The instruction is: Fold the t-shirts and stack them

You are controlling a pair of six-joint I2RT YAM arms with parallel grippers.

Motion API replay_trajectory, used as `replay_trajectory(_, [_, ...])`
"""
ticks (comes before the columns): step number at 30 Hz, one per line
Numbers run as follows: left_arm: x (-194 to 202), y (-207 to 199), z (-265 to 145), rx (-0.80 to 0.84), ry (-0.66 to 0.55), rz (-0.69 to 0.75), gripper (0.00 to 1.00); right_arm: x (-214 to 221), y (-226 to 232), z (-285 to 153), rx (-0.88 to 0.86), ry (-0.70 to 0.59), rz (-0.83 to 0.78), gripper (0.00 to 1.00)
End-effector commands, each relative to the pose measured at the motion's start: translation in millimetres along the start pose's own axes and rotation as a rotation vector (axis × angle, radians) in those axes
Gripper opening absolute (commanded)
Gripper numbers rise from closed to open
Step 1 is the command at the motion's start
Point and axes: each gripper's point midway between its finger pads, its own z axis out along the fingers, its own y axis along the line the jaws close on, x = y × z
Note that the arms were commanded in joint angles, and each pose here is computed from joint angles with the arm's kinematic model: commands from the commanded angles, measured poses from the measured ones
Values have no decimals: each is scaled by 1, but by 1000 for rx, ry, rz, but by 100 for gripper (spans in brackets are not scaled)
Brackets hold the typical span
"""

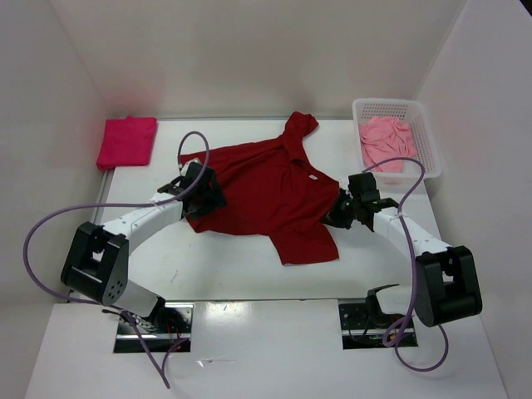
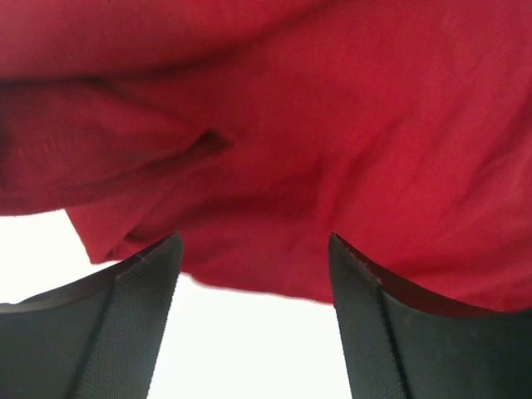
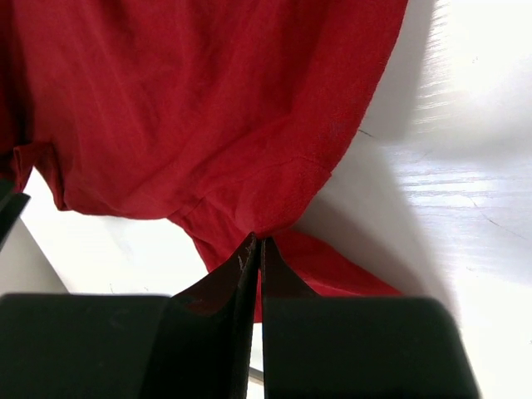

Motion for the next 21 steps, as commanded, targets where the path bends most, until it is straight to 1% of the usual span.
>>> replay_trajectory(1, [-30,-9,0,13,-134,-90,79,-8,9,-1,-42,-20,-24,6])
replay_trajectory(4, [-31,-6,10,-18,-139,-77,79,-9,12,-1,-55,-20,-27,6])
replay_trajectory(7, [-37,-3,10,-33,-169,-81,71,-9,12,-1,-55,-20,-27,6])
replay_trajectory(8, [-36,-2,10,-40,-163,-79,70,-9,12,-1,-55,-20,-27,6])
replay_trajectory(12, [-33,10,18,-99,-166,-60,70,-10,13,-1,-61,-27,-29,6])
replay_trajectory(15, [-25,18,30,-137,-142,-40,66,-11,15,-3,-67,-33,-32,6])
replay_trajectory(18, [-26,22,33,-163,-143,-35,65,-11,15,-3,-67,-33,-32,6])
replay_trajectory(21, [-30,22,33,-168,-164,-39,60,-9,13,-3,-67,-33,-32,6])
